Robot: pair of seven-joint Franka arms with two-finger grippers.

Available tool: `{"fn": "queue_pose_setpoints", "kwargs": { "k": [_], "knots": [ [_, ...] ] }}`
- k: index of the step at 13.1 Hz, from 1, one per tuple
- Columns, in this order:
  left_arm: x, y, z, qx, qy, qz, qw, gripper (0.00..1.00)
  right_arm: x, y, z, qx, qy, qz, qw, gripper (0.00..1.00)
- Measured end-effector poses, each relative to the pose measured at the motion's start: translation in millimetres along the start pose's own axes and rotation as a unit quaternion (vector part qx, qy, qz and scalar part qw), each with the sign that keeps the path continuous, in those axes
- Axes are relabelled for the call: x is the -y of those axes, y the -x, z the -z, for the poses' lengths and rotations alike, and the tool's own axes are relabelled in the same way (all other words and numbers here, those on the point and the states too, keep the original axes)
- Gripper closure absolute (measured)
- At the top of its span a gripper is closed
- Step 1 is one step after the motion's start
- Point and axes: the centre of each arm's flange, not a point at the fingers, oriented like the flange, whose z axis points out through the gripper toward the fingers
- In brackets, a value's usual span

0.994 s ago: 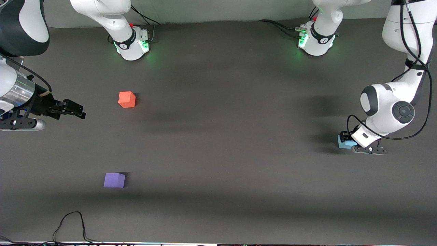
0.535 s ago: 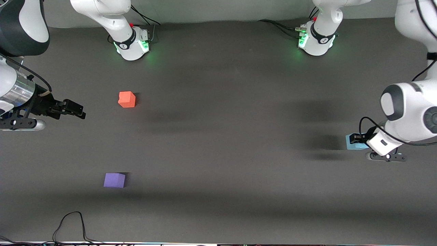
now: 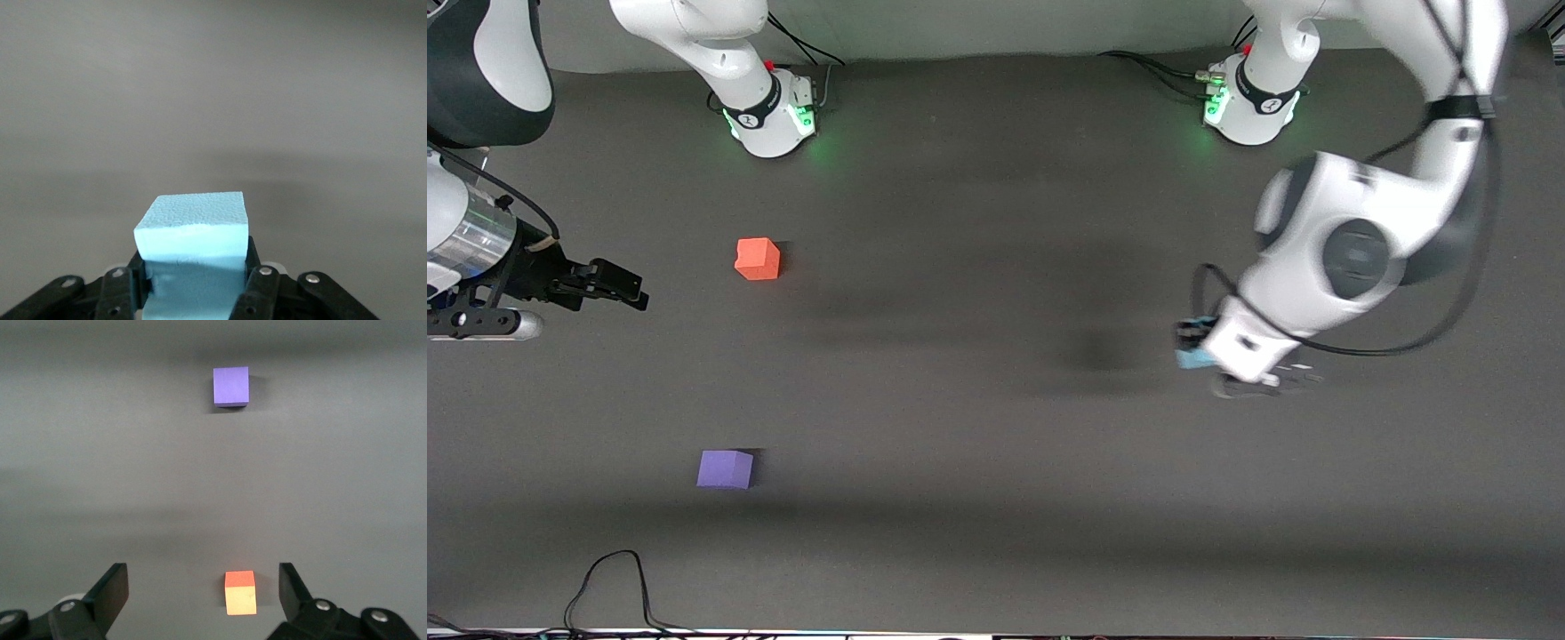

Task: Place blue block between orange and purple blocks
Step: 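Carry the light-blue block with the left gripper toward the table middle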

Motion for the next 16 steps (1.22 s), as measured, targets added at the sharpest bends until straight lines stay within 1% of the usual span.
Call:
{"fn": "queue_pose_setpoints", "kwargs": {
  "k": [2, 4, 6, 7, 9, 11, 14, 15, 16],
  "knots": [
    [-96, 37, -29, -0.012, -0.003, 0.009, 1.0, 0.44, -2, 0, 0, 0.0, 0.0, -0.002, 1.0, 0.0],
    [-176, 73, -78, -0.038, -0.022, 0.019, 0.999, 0.44, -2, -1, -1, 0.001, 0.0, -0.002, 1.0, 0.0],
    [-237, 112, -134, -0.064, -0.037, 0.023, 0.997, 0.44, -2, -1, -1, 0.001, 0.0, -0.002, 1.0, 0.0],
    [-257, 129, -162, -0.077, -0.041, 0.024, 0.996, 0.44, -3, -1, -1, 0.001, 0.0, -0.002, 1.0, 0.0],
    [-278, 150, -210, -0.101, -0.045, 0.03, 0.993, 0.44, -3, -1, -2, 0.002, 0.0, -0.002, 1.0, 0.0],
    [-283, 155, -239, -0.107, -0.045, 0.034, 0.993, 0.44, -3, -1, -2, 0.002, 0.0, -0.003, 1.0, 0.0],
    [-283, 149, -236, -0.115, -0.04, 0.036, 0.992, 0.45, -3, -1, -3, 0.002, 0.0, -0.003, 1.0, 0.0],
    [-283, 148, -235, -0.117, -0.04, 0.036, 0.992, 0.38, -3, -1, -3, 0.002, 0.0, -0.003, 1.0, 0.0],
    [-283, 146, -234, -0.118, -0.04, 0.036, 0.992, 0.26, -3, -1, -3, 0.003, 0.0, -0.003, 1.0, 0.0]
  ]
}}
